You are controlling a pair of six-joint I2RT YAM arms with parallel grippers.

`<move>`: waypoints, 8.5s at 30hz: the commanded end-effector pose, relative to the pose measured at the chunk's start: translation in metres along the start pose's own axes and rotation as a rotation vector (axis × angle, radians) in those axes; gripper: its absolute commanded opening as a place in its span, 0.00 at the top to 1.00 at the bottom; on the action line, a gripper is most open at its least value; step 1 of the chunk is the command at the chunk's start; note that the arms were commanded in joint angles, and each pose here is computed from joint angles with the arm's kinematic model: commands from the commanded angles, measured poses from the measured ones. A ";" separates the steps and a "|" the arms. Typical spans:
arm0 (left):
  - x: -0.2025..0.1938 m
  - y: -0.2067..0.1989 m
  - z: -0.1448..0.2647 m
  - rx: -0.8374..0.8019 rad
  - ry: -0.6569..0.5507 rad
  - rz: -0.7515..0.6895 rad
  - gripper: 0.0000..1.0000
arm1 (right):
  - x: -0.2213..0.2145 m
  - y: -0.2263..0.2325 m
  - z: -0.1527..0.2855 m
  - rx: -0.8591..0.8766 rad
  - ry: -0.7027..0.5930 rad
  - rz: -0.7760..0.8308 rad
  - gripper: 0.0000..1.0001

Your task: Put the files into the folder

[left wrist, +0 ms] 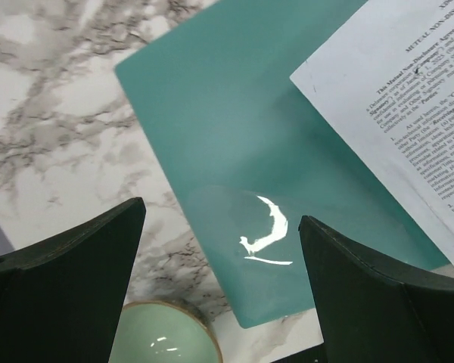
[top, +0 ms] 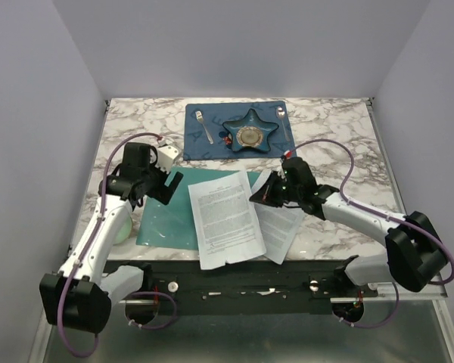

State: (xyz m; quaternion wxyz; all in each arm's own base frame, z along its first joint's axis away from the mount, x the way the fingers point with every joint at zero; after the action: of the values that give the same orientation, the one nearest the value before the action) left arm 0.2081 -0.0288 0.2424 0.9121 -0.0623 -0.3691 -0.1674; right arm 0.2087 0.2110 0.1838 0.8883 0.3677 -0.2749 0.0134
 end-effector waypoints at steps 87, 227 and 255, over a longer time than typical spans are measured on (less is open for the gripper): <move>-0.006 0.121 -0.160 0.442 0.335 0.080 0.08 | 0.030 0.042 -0.011 0.163 -0.062 0.598 0.99; -0.021 0.030 -0.145 0.095 0.394 -0.001 0.04 | 0.005 0.010 -0.035 0.183 0.012 0.521 0.99; -0.024 0.030 -0.142 0.090 0.400 -0.012 0.07 | -0.013 0.004 -0.074 0.219 0.030 0.458 0.99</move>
State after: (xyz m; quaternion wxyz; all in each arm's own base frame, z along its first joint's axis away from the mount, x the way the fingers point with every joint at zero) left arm 0.2997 -0.0308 0.1213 0.9689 0.0068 -0.1873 -0.1615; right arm 0.2307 0.2606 0.1408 0.8282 0.3847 -0.3306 0.2383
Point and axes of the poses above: each gripper's point midway between its finger pads, its own z axis back along the fingers, its own y axis along the line the jaws close on, x = y × z, the point moved 10 cm from there along z, back along the fingers, and after that the axes turned 13 degrees about z, right-handed, at the moved point
